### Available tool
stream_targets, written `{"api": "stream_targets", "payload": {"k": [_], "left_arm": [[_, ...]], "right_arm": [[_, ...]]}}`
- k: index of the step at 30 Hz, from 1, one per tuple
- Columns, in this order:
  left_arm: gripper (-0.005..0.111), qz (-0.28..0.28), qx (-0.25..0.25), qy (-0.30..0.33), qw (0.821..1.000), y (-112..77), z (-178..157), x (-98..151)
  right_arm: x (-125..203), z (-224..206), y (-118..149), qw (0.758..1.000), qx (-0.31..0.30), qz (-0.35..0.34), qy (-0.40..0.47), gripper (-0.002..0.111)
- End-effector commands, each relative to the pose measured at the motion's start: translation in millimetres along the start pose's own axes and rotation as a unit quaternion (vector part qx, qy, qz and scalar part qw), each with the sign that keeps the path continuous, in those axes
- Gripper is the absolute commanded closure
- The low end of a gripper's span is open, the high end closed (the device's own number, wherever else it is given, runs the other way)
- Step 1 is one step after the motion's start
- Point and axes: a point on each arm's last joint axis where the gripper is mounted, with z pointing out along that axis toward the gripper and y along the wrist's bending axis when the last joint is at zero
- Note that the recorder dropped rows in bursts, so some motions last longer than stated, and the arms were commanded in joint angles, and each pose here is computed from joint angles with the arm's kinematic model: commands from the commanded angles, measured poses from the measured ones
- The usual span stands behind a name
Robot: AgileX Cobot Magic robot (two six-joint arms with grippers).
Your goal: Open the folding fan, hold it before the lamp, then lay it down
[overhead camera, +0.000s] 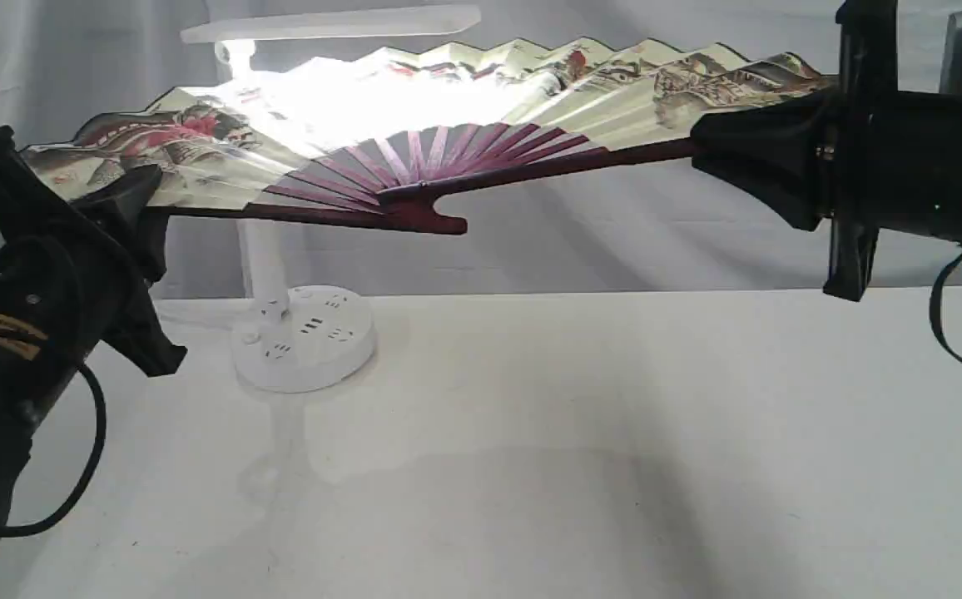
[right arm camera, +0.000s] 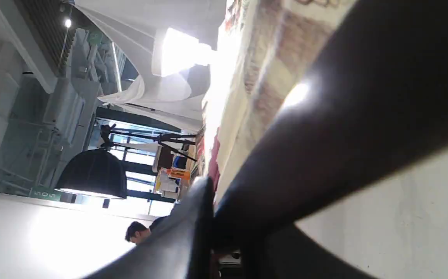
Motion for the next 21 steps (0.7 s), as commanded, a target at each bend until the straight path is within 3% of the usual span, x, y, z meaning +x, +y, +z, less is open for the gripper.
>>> {"api": "stream_targets", "payload": {"k": [1, 13, 21], "left_arm": [[0.107, -0.082, 0.070, -0.076, 0.991, -19.3, -0.7, -17.6], [0.107, -0.082, 0.069, -0.076, 0.991, -18.8, -1.1, -17.8], [0.107, -0.075, 0.029, -0.090, 0.993, -2.5, -14.0, -24.3]], "right_arm": [[-6.6, -2.9, -9.9, 0.998, 0.045, -0.031, -0.032, 0.108], [-6.6, -2.9, -9.9, 0.998, 0.045, -0.030, -0.032, 0.108], [2.3, -4.9, -24.2, 0.998, 0.060, -0.007, -0.024, 0.108]]}}
